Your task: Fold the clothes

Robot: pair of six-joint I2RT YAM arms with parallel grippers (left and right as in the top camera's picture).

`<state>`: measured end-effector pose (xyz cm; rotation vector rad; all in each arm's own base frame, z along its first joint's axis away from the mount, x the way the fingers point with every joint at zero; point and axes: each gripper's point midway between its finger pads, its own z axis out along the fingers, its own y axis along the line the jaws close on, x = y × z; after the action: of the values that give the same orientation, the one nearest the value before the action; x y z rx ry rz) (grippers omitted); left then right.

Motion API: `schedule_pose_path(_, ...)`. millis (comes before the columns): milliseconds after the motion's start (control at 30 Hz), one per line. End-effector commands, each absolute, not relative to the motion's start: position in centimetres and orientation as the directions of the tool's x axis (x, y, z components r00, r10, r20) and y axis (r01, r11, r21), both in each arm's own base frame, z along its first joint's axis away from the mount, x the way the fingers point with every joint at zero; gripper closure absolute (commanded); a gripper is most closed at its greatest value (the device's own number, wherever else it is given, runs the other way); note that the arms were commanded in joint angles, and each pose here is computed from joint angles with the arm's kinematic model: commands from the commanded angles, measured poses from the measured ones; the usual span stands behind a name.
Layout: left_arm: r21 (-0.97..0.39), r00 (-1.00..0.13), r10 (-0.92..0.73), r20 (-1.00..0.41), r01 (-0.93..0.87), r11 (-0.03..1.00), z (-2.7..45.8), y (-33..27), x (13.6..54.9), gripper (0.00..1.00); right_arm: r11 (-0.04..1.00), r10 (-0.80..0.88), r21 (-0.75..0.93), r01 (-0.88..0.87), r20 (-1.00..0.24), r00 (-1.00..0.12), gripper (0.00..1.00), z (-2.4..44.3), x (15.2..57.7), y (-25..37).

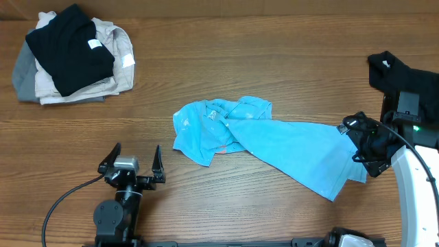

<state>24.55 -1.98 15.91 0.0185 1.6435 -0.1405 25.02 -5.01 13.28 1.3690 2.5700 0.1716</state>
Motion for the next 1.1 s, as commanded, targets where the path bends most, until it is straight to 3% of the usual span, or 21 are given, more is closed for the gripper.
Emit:
schedule_pose_path(0, -0.313, -0.103, -0.297, -0.949, 0.208, 0.927, 16.7, -4.1, 24.2, 0.0, 0.558, 0.83, 0.2, 0.806, -0.146, -0.538, 0.0, 13.2, 24.9, -5.2)
schedule_pose_path(100, -0.438, -0.197, -0.392, -0.899, 0.344, 0.831, 16.8, -7.0, 23.3, 0.0, 0.558, 0.83, 0.202, 0.805, -0.149, -0.538, 0.0, 13.2, 24.9, -5.2)
schedule_pose_path(233, -0.443, -0.255, -0.364, -0.896, 0.463, 0.767, 16.8, -9.2, 22.1, 0.0, 0.558, 0.83, 0.202, 0.805, -0.149, -0.537, 0.0, 13.2, 25.0, -5.2)
schedule_pose_path(533, -0.435, -0.357, -0.311, -0.881, 0.35, 0.83, 17.3, -8.1, 22.3, 0.0, 0.558, 0.83, 0.203, 0.805, -0.15, -0.538, 0.0, 13.2, 25.0, -5.2)
schedule_pose_path(733, -0.382, -0.526, -0.204, -0.825, 0.254, 0.888, 18.0, -7.3, 24.1, 0.0, 0.558, 0.83, 0.205, 0.804, -0.152, -0.537, 0.0, 13.2, 25.1, -5.2)
schedule_pose_path(867, -0.358, -0.753, -0.049, -0.656, 0.254, 0.898, 15.2, -7.8, 24.1, 0.0, 0.558, 0.83, 0.205, 0.804, -0.152, -0.537, 0.0, 13.2, 25.1, -5.2)
schedule_pose_path(1067, -0.556, -0.948, -0.085, -0.307, 0.106, 0.825, 9.6, -10.0, 23.9, 0.0, 0.558, 0.83, 0.207, 0.804, -0.155, -0.536, 0.0, 13.3, 25.1, -5.2)
